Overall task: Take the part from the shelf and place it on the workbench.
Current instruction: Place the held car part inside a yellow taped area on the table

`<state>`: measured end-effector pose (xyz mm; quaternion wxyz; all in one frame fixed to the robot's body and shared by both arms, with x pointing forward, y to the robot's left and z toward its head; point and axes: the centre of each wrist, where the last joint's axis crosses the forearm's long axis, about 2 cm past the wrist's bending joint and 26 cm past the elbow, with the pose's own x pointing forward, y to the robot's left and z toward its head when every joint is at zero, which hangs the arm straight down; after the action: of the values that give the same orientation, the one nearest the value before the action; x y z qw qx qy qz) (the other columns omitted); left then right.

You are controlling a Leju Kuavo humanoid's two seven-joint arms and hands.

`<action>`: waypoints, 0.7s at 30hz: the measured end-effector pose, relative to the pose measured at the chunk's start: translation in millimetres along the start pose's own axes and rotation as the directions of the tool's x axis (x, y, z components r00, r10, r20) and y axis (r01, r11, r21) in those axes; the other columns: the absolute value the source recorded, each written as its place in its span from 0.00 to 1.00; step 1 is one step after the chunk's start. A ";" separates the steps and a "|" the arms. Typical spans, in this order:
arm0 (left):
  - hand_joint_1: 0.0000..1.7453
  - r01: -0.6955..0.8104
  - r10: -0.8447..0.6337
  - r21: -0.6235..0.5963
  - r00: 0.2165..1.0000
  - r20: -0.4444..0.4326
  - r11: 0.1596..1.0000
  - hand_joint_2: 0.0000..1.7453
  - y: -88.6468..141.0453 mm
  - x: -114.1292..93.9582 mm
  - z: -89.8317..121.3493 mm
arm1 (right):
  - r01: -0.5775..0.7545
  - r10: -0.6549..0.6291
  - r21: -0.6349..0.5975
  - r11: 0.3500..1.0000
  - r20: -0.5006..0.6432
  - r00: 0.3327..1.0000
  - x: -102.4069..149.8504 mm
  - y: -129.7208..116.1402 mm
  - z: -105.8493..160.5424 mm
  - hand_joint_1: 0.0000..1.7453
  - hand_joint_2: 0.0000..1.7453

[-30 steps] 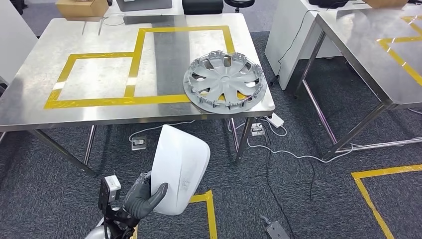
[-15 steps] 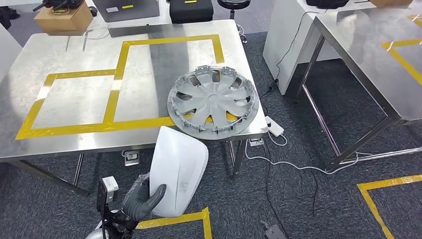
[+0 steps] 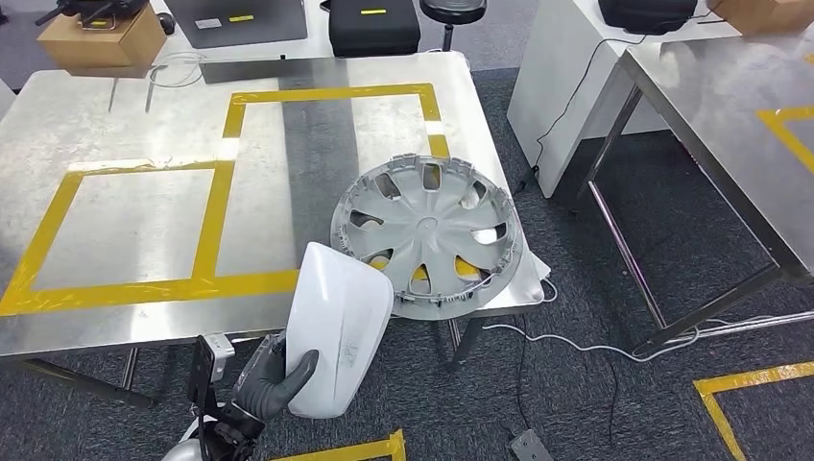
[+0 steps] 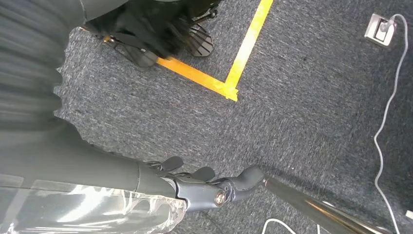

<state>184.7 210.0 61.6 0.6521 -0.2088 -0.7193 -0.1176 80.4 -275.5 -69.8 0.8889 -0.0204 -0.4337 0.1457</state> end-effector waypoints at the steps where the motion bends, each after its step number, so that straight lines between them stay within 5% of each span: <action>1: 1.00 -0.007 0.007 0.005 1.000 -0.013 1.000 1.00 -0.2 -0.5 0.7 | -0.001 0.001 -0.002 1.000 -0.002 1.000 -0.3 -0.1 0.1 0.00 1.00; 21: 1.00 -0.006 0.007 0.054 1.000 -0.023 0.999 1.00 0.8 1.0 -2.2 | 0.002 -0.003 -0.024 1.000 -0.023 1.000 -1.5 -2.2 0.0 0.00 1.00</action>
<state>187.0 209.9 62.7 0.6661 -0.1920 -0.7139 -0.0985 80.1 -278.0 -70.6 0.8937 -0.0323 -0.4253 0.1391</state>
